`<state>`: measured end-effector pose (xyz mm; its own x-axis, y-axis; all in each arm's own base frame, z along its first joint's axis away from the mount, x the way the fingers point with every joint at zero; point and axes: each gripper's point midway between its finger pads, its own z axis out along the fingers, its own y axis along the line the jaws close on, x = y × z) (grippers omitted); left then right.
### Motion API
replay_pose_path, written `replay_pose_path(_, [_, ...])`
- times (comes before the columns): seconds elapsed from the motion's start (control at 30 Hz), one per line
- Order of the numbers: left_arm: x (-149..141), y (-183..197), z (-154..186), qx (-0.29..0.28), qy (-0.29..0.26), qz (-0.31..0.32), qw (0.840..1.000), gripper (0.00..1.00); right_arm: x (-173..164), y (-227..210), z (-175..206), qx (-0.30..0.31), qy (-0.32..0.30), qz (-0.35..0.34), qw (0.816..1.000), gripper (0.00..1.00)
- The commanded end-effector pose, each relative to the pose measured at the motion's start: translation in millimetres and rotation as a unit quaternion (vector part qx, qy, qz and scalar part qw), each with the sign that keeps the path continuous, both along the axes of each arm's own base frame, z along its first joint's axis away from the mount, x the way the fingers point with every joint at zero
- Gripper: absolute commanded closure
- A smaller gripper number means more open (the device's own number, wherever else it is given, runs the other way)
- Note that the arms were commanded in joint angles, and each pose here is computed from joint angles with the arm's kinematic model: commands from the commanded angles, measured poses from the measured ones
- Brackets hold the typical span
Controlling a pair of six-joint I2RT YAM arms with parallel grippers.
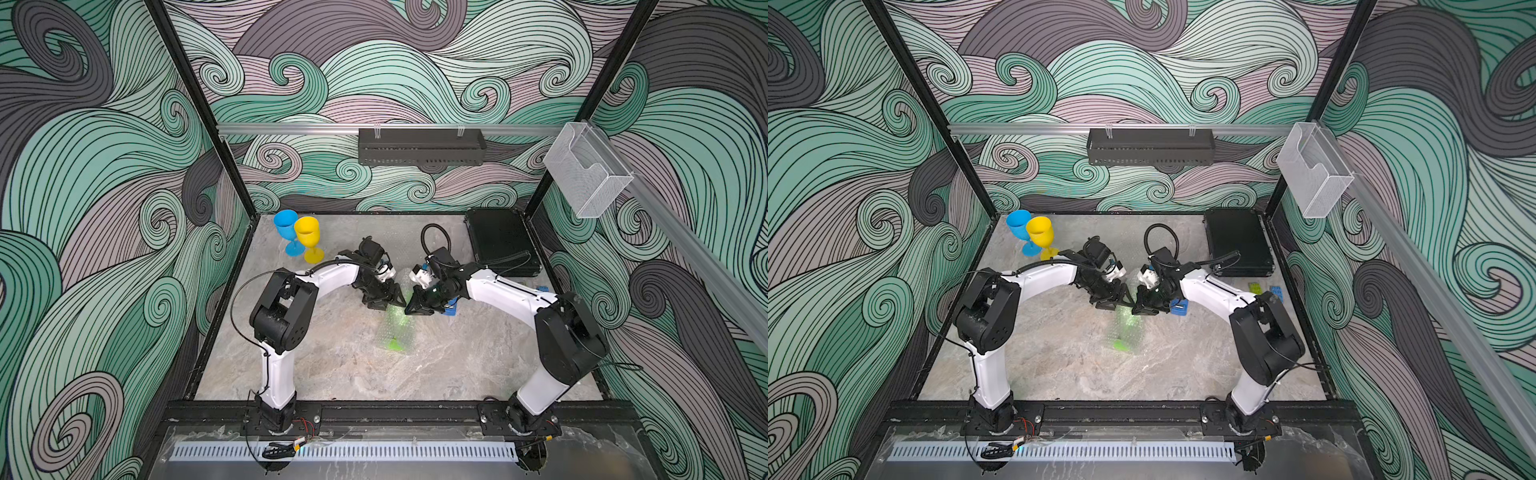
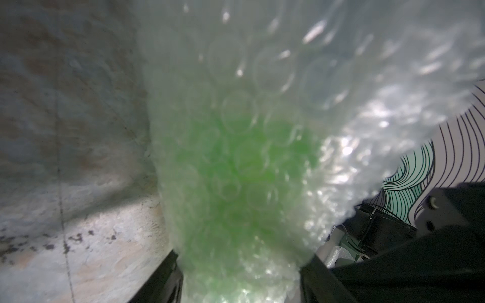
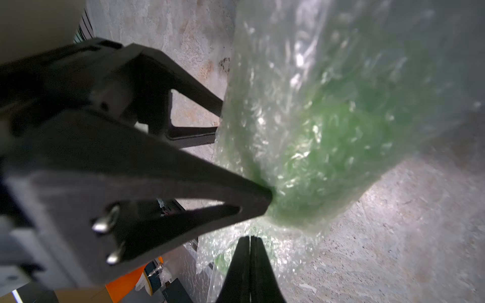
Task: Wrap wine glasses in bubble wrap
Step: Stick the tape on the bubble wrap.
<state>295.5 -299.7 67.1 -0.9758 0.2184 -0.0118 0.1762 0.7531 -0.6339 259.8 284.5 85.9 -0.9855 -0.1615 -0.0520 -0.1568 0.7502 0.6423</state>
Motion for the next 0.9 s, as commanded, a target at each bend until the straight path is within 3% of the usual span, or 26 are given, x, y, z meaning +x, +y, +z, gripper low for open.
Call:
replay_pose_path(0.0, [-7.5,2.9,-10.5,0.021,0.019,-0.002,1.0,0.36,4.7,12.3,-4.2,0.009,0.007,0.004,1.0,0.93])
replay_pose_path(0.23, [-7.6,2.3,-11.0,0.02,0.021,-0.001,1.0,0.36,7.5,5.8,-21.4,-0.024,0.008,0.001,1.0,0.93])
replay_pose_path(0.4, [-5.8,0.5,-0.4,0.012,0.013,0.002,1.0,0.34,2.9,0.5,1.2,-0.01,-0.008,0.0,1.0,0.9])
replay_pose_path(0.67, [0.0,-9.7,49.6,-0.033,-0.001,0.012,0.999,0.22,-9.9,-44.5,23.6,0.001,-0.038,-0.033,0.999,0.72])
replay_pose_path(0.87, [5.2,-4.2,73.2,-0.047,-0.02,0.015,0.999,0.13,-1.1,-61.9,21.5,-0.011,-0.05,-0.056,0.997,0.49])
